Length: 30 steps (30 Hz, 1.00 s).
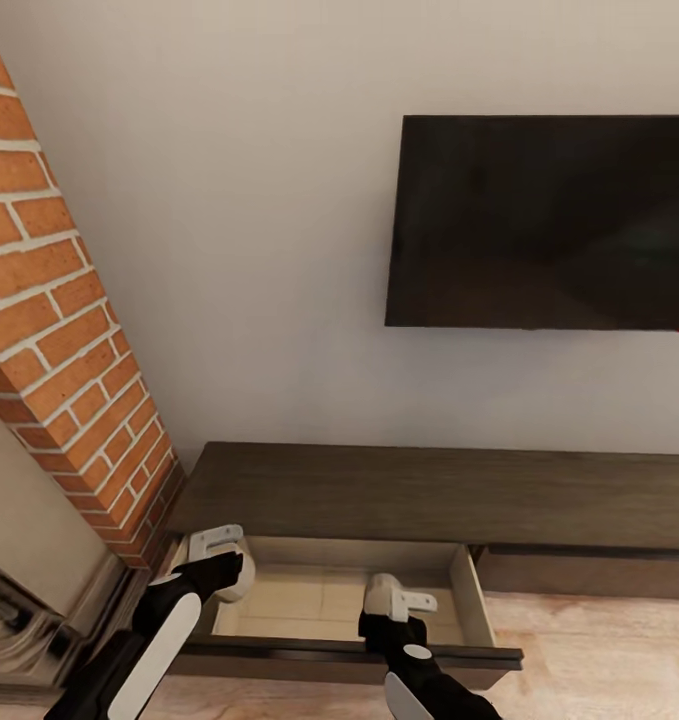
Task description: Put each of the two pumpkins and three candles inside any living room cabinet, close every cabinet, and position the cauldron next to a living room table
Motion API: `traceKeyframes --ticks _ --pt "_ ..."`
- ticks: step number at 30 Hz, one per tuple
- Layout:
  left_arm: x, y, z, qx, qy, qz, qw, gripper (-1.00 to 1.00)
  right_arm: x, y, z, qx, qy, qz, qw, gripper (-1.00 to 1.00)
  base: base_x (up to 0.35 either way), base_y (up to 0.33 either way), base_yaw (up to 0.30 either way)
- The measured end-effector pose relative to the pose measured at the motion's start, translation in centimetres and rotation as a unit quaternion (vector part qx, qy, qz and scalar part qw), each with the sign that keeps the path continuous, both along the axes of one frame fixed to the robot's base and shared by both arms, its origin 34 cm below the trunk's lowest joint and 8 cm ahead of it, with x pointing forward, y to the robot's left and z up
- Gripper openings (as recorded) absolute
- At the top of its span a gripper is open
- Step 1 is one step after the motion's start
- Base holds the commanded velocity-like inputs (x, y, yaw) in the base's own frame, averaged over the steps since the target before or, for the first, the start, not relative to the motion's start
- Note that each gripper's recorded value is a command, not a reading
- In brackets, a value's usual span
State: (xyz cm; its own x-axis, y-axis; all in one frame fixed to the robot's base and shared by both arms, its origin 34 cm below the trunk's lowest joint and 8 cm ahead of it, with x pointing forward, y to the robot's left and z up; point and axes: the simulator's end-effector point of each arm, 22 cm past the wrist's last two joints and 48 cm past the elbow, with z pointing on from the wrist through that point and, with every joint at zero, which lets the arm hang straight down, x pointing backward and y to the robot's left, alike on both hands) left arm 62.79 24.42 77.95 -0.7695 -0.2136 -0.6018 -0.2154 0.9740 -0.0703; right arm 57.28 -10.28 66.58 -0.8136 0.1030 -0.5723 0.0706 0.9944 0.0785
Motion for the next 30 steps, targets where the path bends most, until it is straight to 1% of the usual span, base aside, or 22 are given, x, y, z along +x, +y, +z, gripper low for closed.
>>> traceKeyframes --ticks 4,7,10,17,21,22,23,24,25,26,27,28,29,30 --pt "0.0 0.1 0.0 0.001 0.000 -0.001 1.0000 -1.00 0.0 0.0 0.0 0.000 -0.001 0.000 1.0000 -1.00 0.000 0.125 -0.221" --pt "0.0 0.1 0.0 0.002 0.000 -0.001 1.0000 -1.00 0.0 0.0 0.0 0.000 0.000 0.000 1.0000 -1.00 0.000 0.234 -0.105" --pt "0.0 0.1 0.0 0.003 0.000 -0.001 1.0000 -1.00 0.1 0.1 0.1 0.002 -0.001 0.000 1.0000 -1.00 0.019 0.118 -0.028" --pt "0.0 0.1 0.0 0.001 0.000 -0.002 1.0000 -1.00 -0.1 0.4 0.1 0.004 0.002 0.001 1.0000 -1.00 0.130 0.076 -0.004" --pt "0.0 -0.1 0.0 -0.001 0.000 -0.002 1.0000 -1.00 -0.2 1.5 0.3 0.018 0.011 -0.007 0.9997 -1.00 0.019 0.009 0.000" --pt "0.0 -0.2 0.0 -0.002 0.000 -0.002 1.0000 -1.00 -0.3 2.1 0.4 0.028 0.019 -0.010 0.9994 -1.00 0.006 0.003 0.000" --pt "0.0 -0.2 0.0 -0.002 0.000 -0.002 1.0000 -1.00 -0.6 2.6 0.4 0.036 0.034 -0.012 0.9987 -1.00 0.004 0.002 0.000" --pt "-0.1 -0.2 -0.1 -0.001 0.001 -0.002 1.0000 -1.00 -1.0 3.0 0.4 0.041 0.056 -0.012 0.9975 -1.00 0.003 0.001 0.000" --pt "0.0 -0.2 0.0 -0.001 0.000 -0.002 1.0000 -1.00 -0.8 3.3 0.6 0.041 0.076 -0.010 0.9962 -1.00 0.001 0.001 0.000" --pt "0.0 -0.1 0.0 -0.001 0.000 0.000 1.0000 -1.00 0.3 3.4 1.5 0.039 0.097 -0.010 0.9944 -1.00 0.000 0.000 0.000" --pt "0.0 0.0 0.0 -0.002 0.000 0.001 1.0000 -1.00 2.0 3.4 2.8 0.034 0.095 -0.006 0.9949 -1.00 0.000 0.000 0.000" --pt "0.0 0.0 0.0 -0.002 0.001 0.001 1.0000 -1.00 3.4 3.7 4.0 0.040 0.103 -0.009 0.9939 -1.00 0.000 0.000 0.000" --pt "0.0 0.0 0.0 -0.003 0.001 0.002 1.0000 -1.00 4.3 3.8 4.8 0.040 0.103 -0.009 0.9939 -1.00 0.000 0.000 0.000" --pt "0.0 0.0 0.0 -0.004 0.002 0.002 1.0000 -1.00 5.1 4.0 5.4 0.046 0.103 -0.011 0.9935 -1.00 0.000 0.000 0.000"
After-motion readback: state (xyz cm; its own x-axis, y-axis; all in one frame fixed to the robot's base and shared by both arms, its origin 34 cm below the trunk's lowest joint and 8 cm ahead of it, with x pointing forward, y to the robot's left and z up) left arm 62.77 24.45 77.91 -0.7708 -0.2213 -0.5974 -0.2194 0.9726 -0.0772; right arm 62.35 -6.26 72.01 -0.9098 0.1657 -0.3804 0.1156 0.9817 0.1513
